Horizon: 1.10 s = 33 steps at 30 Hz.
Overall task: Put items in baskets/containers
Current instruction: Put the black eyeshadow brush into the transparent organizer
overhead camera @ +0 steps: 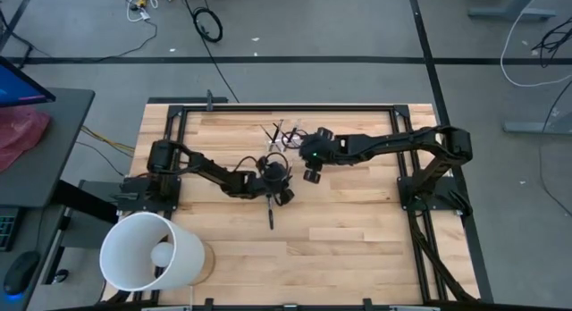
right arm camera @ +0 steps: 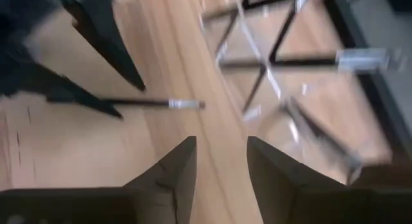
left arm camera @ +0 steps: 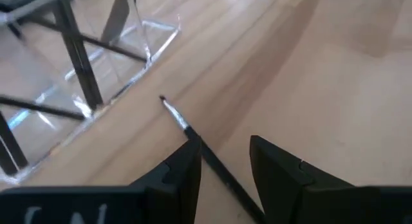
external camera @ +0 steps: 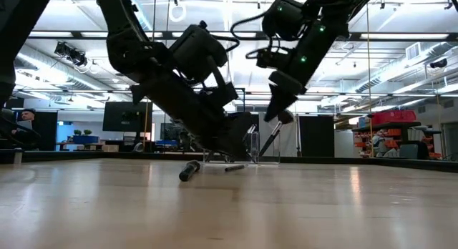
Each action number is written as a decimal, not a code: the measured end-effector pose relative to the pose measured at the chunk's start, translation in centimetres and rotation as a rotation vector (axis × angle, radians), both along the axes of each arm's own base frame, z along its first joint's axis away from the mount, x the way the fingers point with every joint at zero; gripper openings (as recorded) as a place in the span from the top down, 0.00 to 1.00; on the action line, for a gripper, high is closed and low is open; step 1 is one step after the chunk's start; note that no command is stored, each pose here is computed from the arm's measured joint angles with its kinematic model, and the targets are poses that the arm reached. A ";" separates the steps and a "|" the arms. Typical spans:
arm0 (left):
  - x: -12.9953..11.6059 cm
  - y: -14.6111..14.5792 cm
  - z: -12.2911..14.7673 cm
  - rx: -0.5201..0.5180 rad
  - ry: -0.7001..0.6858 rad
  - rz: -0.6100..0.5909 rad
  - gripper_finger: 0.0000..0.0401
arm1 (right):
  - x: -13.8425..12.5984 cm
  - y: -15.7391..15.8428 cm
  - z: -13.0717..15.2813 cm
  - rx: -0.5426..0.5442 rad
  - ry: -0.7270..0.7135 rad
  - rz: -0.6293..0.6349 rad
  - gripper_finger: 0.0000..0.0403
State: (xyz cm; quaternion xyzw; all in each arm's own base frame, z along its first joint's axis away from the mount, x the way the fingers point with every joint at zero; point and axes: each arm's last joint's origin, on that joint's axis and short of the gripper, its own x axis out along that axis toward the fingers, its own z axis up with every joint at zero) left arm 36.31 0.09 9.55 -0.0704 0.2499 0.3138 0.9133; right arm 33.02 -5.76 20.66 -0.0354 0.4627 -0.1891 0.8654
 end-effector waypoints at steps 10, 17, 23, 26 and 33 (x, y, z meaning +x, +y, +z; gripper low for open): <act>-0.1 0.8 -2.5 -0.090 -0.022 0.113 0.66 | -0.8 2.3 -0.7 0.066 0.097 -0.016 0.66; -0.2 0.7 -3.5 -0.079 0.027 0.097 0.75 | 0.0 4.6 -1.6 0.100 -0.025 0.182 0.68; -0.1 0.9 -3.6 -0.105 0.044 0.045 0.96 | -1.6 5.6 -5.8 0.129 -0.252 0.375 0.70; 0.0 0.9 -3.5 -0.112 0.040 0.013 0.95 | -2.9 5.1 -6.9 0.051 -0.426 0.374 0.70; 0.7 0.3 -3.0 -0.080 -0.017 -0.157 0.97 | -5.9 3.5 -9.5 0.039 -0.403 0.348 0.67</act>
